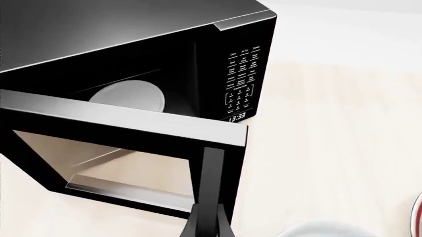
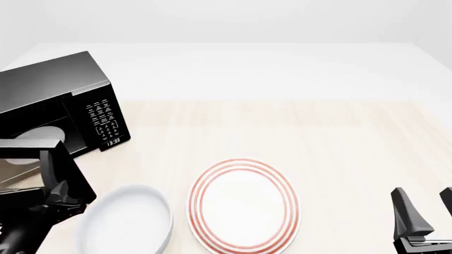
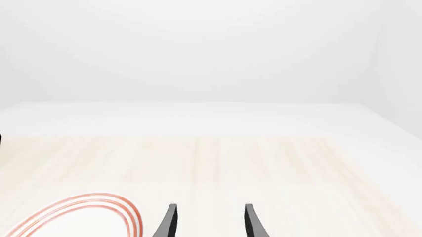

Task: Open the microwave.

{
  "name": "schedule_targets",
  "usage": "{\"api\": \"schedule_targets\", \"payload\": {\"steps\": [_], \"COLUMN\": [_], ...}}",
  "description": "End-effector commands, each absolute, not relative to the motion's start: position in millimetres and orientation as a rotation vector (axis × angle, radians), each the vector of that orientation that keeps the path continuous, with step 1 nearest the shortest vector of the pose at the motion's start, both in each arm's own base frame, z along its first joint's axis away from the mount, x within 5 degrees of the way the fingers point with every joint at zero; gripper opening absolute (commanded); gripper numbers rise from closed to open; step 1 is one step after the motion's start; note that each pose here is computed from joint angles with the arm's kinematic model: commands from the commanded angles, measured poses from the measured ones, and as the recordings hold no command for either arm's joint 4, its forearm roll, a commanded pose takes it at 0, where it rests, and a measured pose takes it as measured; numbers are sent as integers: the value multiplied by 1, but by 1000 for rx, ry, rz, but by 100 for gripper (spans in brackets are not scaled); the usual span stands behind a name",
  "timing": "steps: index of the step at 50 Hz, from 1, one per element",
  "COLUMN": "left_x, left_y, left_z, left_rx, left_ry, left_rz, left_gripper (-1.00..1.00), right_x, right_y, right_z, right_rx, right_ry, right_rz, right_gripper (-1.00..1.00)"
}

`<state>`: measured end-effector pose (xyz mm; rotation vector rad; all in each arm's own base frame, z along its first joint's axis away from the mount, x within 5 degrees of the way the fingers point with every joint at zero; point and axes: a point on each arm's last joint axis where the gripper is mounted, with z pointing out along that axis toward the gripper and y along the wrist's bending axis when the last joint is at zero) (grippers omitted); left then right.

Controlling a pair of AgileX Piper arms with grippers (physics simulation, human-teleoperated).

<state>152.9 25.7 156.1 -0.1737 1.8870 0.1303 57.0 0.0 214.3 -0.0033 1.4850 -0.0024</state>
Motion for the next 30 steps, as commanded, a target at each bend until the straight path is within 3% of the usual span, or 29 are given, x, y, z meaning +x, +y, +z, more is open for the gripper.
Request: {"api": "schedule_targets", "payload": {"steps": [1, 6, 7, 30], "left_x": [167, 165, 165, 160], "left_y": [16, 17, 17, 21], "left_z": [195, 197, 196, 193], "left_rx": [-66, -72, -71, -103], "left_ry": [1607, 1601, 1601, 1605], "left_rz": [88, 93, 93, 107], "left_gripper": [-100, -100, 100, 100], "right_x": [57, 57, 57, 57], "right_y": [0, 0, 0, 0], "right_z": [214, 214, 214, 214], "right_rx": [-3, -3, -3, -3], "right_ry": [1485, 1485, 1485, 1485], "right_rz": [-2, -2, -3, -2], "right_gripper": [100, 100, 100, 100]}}
